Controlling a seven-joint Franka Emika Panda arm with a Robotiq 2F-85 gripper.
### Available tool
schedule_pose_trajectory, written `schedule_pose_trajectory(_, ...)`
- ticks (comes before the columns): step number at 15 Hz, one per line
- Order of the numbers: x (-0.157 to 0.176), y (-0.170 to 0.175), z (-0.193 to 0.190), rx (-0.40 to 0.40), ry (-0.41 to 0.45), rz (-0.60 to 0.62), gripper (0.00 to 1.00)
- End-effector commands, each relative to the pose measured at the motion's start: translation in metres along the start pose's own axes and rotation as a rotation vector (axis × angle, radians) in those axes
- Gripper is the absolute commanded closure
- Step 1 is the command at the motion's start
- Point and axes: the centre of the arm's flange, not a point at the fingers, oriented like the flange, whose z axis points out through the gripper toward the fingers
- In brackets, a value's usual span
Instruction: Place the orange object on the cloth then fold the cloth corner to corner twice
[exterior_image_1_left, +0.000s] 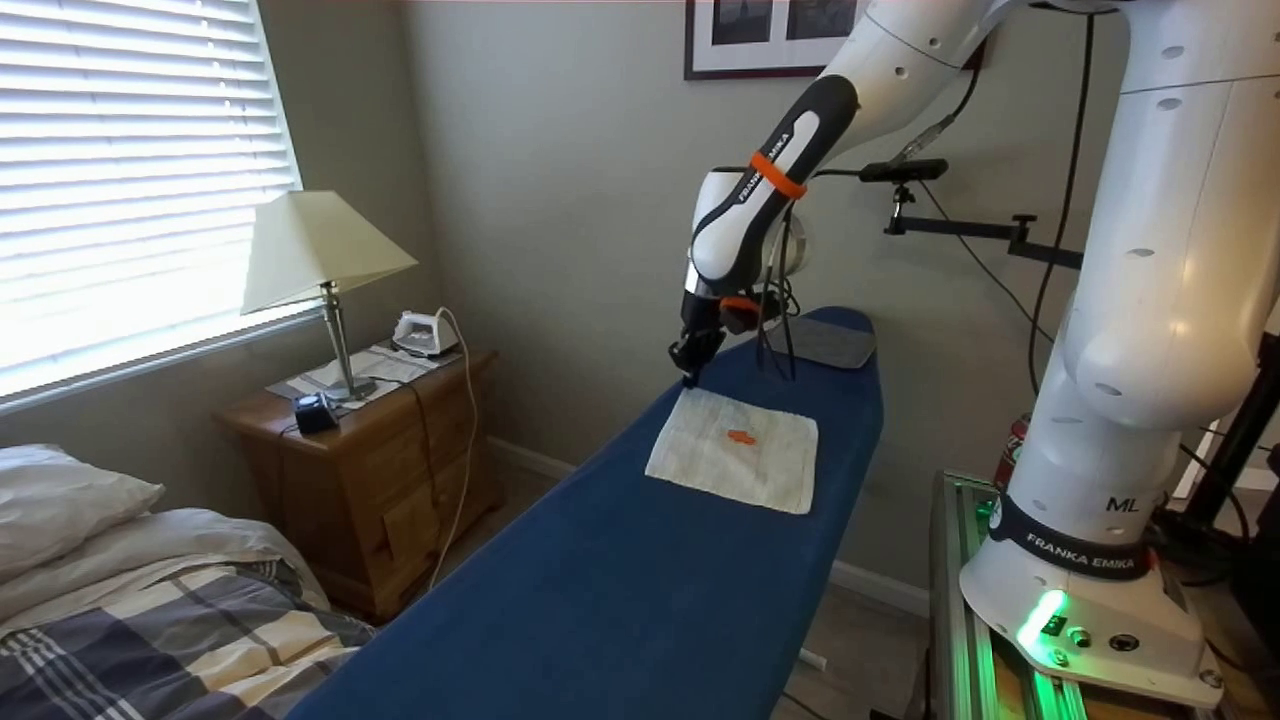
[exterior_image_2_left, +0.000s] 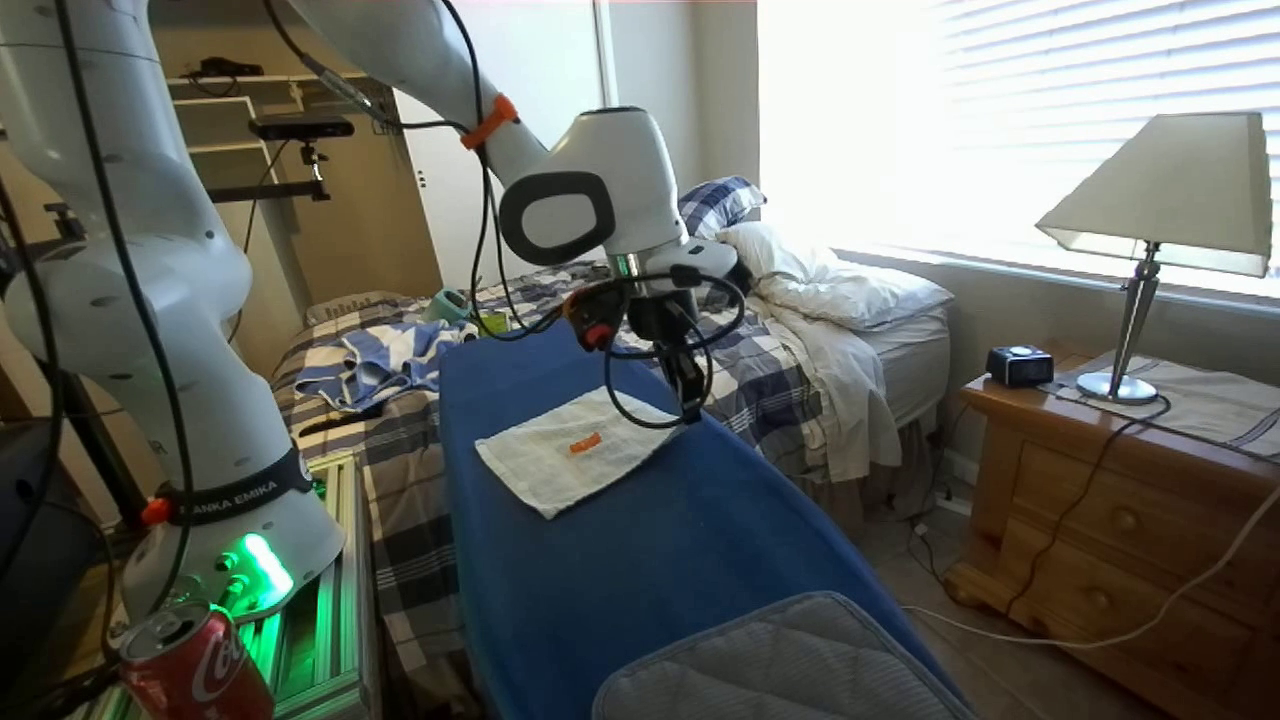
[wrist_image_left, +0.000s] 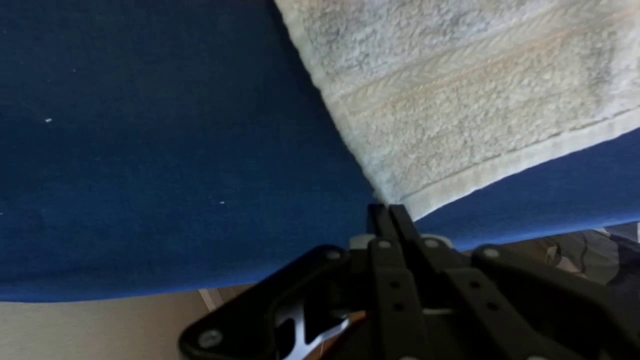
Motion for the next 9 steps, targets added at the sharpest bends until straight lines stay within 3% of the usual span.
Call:
schedule_pose_trajectory(1,-0.028,-0.001,-0.026,0.039,-0.024,-0.034,0.97)
schedule_pose_trajectory(9,-0.081,-0.017,-0.049,0.077,-0.103,-0.132,0.97)
